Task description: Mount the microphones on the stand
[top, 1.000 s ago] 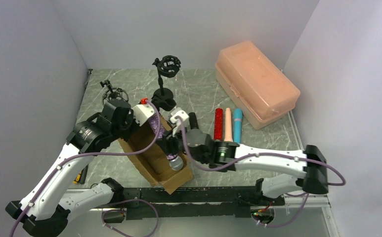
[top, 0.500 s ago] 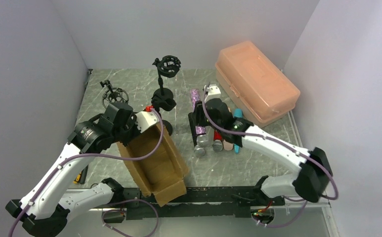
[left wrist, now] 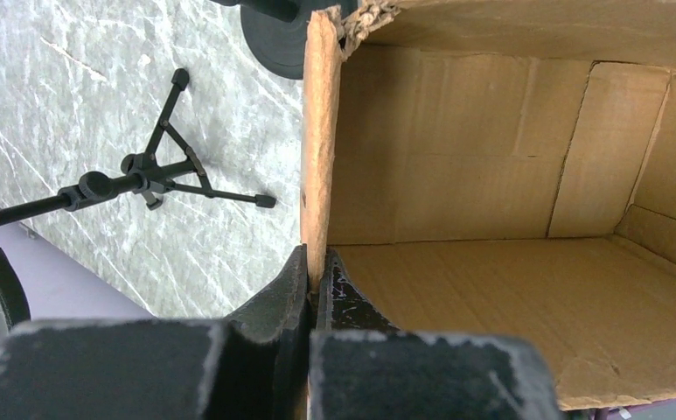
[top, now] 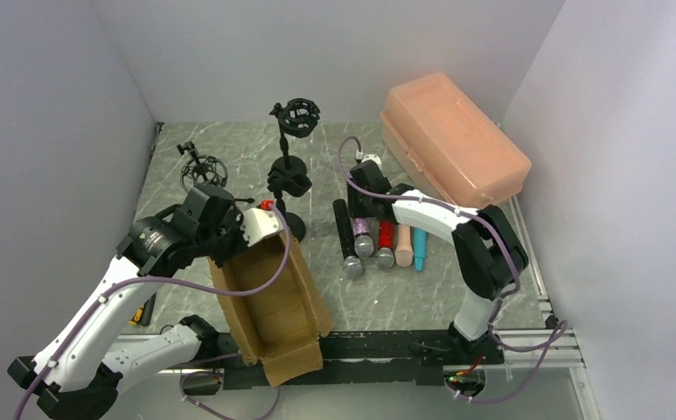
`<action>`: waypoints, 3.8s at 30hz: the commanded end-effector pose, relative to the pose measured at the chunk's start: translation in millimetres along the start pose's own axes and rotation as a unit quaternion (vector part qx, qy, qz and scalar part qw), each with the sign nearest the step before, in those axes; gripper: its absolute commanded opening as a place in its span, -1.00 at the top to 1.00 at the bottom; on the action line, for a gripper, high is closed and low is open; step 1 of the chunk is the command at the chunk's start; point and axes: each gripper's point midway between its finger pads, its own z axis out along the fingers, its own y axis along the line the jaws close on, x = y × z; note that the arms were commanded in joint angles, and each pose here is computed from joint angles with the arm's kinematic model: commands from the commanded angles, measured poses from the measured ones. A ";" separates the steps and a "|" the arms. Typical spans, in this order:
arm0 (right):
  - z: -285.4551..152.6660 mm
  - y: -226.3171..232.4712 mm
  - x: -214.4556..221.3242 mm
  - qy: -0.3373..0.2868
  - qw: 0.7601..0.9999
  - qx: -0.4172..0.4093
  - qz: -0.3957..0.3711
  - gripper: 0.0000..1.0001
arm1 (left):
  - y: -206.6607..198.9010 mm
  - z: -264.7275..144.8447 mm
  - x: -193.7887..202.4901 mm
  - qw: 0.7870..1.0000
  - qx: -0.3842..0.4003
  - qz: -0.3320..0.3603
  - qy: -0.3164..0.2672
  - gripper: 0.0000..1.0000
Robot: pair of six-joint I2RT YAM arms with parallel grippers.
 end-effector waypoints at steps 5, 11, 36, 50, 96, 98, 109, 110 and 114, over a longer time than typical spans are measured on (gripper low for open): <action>27.2 0.9 -22.7 -0.016 1.000 0.000 0.012 0.79 | -3.6 4.3 -6.7 1.000 0.013 -0.001 -0.011 1.00; 40.7 -14.9 -0.8 0.011 1.000 0.017 0.014 0.12 | 11.4 -15.5 -24.0 0.999 -0.020 -0.005 -0.043 1.00; -63.2 28.8 -50.9 -0.113 0.992 -0.046 0.011 -0.61 | 191.8 -348.6 -46.4 0.680 -0.636 -0.241 -0.274 0.82; -82.3 30.0 -32.1 -0.136 0.990 -0.036 0.012 -0.59 | 302.7 -320.6 -52.7 0.599 -0.702 -0.283 -0.261 0.99; -153.8 64.6 -41.0 -0.170 0.980 -0.100 -0.020 -0.60 | 208.8 3.5 68.9 0.919 -0.108 -0.334 -0.182 -0.99; -156.1 64.6 -42.7 -0.173 0.979 -0.102 -0.022 -0.60 | 206.5 7.4 71.2 0.919 -0.105 -0.329 -0.189 -0.99; -151.2 68.3 -39.6 -0.164 0.980 -0.108 -0.029 -0.61 | 188.2 43.6 65.4 0.907 -0.028 -0.329 -0.262 -0.99; -151.0 68.5 -39.9 -0.163 0.980 -0.108 -0.029 -0.61 | 184.7 46.2 63.9 0.904 -0.019 -0.330 -0.271 -0.99; -146.7 67.7 -42.7 -0.152 0.982 -0.114 -0.023 -0.61 | 174.3 57.0 63.8 0.896 0.006 -0.334 -0.291 -0.99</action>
